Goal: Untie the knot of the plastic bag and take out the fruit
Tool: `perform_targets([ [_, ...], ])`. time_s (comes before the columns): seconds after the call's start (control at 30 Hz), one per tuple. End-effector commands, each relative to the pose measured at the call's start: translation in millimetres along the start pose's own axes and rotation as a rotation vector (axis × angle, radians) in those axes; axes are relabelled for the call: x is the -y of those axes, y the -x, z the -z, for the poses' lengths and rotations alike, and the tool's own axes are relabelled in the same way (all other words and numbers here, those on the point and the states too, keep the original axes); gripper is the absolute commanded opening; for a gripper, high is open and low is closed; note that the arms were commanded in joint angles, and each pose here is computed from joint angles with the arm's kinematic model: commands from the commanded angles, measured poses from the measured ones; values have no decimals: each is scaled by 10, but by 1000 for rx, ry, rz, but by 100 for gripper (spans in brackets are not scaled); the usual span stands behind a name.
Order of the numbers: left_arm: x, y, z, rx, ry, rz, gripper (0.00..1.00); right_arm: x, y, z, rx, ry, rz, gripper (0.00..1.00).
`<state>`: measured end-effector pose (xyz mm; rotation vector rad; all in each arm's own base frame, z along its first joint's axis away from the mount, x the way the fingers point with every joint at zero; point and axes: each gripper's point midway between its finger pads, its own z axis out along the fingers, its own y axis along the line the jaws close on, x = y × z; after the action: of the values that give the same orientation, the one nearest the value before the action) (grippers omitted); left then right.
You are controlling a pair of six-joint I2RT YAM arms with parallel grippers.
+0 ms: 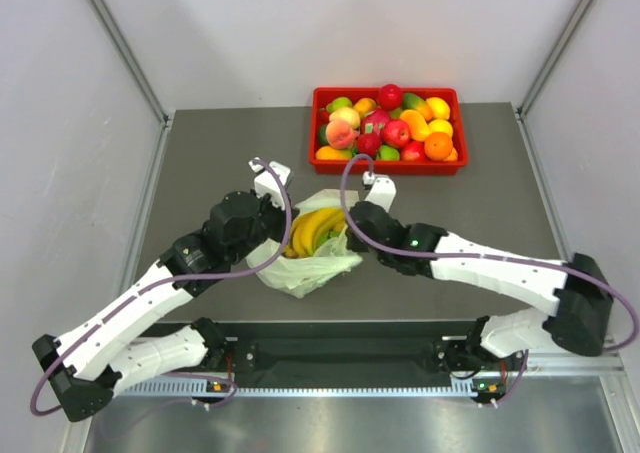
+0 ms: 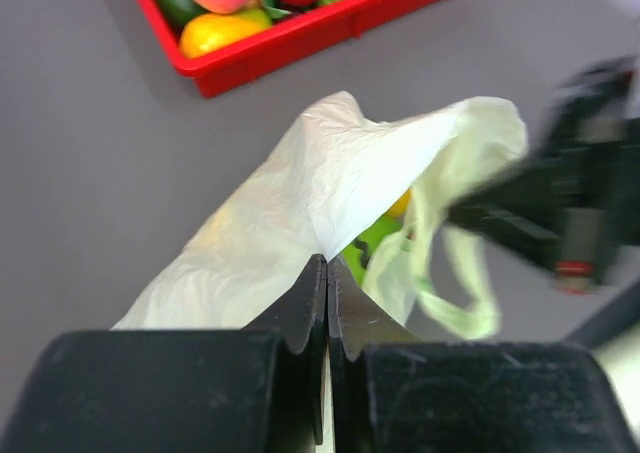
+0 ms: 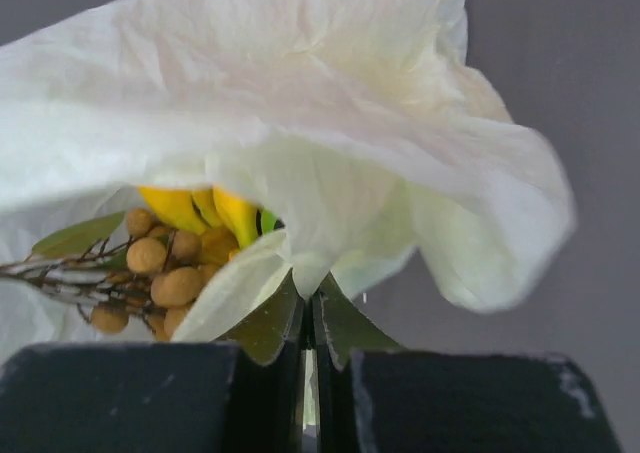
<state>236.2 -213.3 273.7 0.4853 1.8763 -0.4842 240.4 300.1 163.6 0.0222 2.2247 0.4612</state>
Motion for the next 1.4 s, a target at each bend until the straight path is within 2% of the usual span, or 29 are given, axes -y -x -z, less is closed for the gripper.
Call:
perform_targets([
  [0.0,-191,213,47,96,100,-15,0,-1,267,427,63,94,39,0],
  [0.17,-430,353,104,138,230,-60,0,262,364,771,60,98,125,0],
  [0.3,-515,583,139,193,287,-91,0,489,476,855,92,47,163,0],
  [0.43,-583,900,137,236,342,-161,0,630,587,798,101,16,171,0],
  [0.7,-792,1520,228,332,422,-222,0,585,618,560,70,30,200,0],
  [0.8,-862,1674,246,362,450,-248,0,581,598,454,57,34,199,0],
  [0.97,-844,1695,191,377,435,-280,0,574,518,339,34,51,198,0],
  [1.07,-911,1966,315,464,481,-297,0,583,391,281,7,71,198,0],
  [1.17,-914,2044,203,439,458,-304,0,580,358,249,-3,72,199,0],
  [1.23,-870,1950,136,408,423,-297,0,582,347,218,-2,71,200,0],
  [1.37,-651,1500,54,350,259,-250,0,665,286,170,-16,46,199,0],
])
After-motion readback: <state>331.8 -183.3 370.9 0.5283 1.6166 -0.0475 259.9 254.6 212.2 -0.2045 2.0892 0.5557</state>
